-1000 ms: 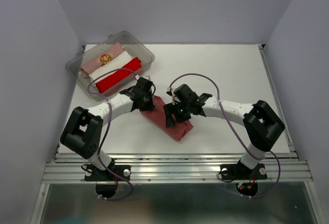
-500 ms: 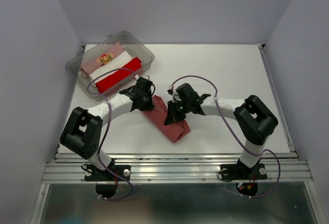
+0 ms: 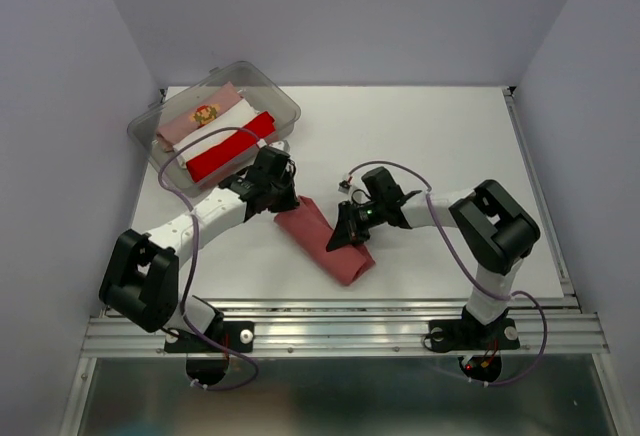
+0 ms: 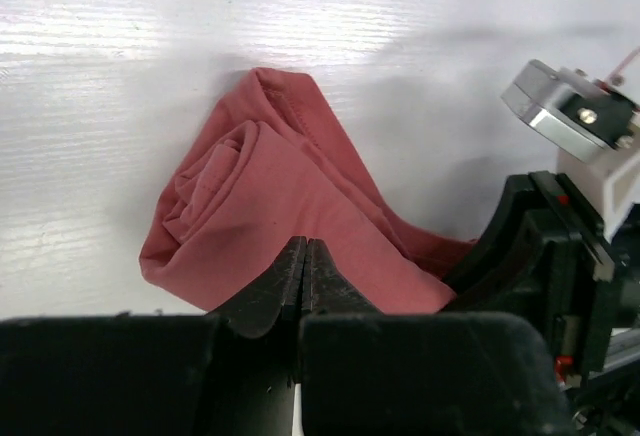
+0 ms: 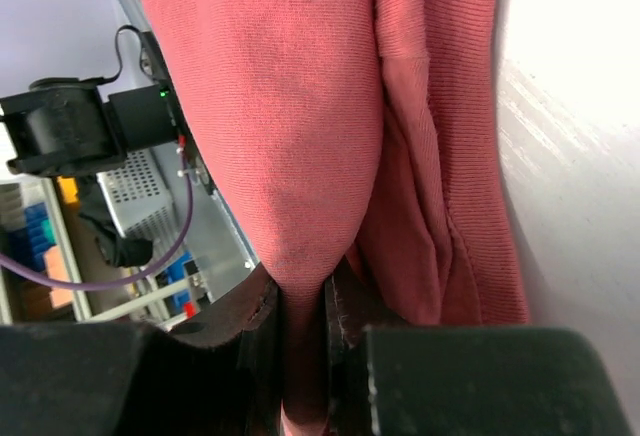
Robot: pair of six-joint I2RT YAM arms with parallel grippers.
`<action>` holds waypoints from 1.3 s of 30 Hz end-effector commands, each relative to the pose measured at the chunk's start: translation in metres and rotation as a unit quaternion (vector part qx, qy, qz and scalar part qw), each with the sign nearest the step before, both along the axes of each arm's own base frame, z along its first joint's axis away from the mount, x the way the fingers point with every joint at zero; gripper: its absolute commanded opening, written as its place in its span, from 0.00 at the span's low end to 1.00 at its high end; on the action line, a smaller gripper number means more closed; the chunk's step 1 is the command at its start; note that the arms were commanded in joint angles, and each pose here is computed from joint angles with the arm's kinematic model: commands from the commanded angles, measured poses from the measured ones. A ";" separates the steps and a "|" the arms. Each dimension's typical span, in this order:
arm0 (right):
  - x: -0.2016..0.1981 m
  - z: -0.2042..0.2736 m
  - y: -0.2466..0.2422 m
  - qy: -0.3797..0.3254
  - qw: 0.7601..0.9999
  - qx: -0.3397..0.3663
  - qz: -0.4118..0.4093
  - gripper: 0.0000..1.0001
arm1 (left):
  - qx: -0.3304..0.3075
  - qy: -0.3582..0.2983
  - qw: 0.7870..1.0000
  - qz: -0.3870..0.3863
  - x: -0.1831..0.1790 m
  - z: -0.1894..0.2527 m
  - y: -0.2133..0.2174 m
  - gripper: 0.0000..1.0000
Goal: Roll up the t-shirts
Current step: Roll the T-shirt to the center of the board.
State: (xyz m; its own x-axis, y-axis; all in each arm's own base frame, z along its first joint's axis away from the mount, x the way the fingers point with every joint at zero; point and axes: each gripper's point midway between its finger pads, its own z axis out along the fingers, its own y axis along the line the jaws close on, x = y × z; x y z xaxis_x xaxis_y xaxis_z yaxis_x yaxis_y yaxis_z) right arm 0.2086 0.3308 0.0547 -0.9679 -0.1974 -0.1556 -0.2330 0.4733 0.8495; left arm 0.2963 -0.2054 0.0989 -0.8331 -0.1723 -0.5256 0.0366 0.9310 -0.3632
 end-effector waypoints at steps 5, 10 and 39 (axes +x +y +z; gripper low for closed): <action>0.002 -0.005 -0.001 0.029 0.999 0.029 0.007 0.01 | -0.031 -0.009 0.999 -0.030 -0.013 0.008 -0.010 0.04; 0.005 -0.013 -0.006 0.032 0.999 0.015 -0.008 0.01 | -0.014 0.029 0.999 -0.010 -0.021 -0.025 -0.003 0.01; -0.030 0.018 -0.039 -0.134 0.980 -0.147 0.010 0.76 | -0.012 0.023 1.000 -0.003 -0.005 -0.030 -0.010 0.00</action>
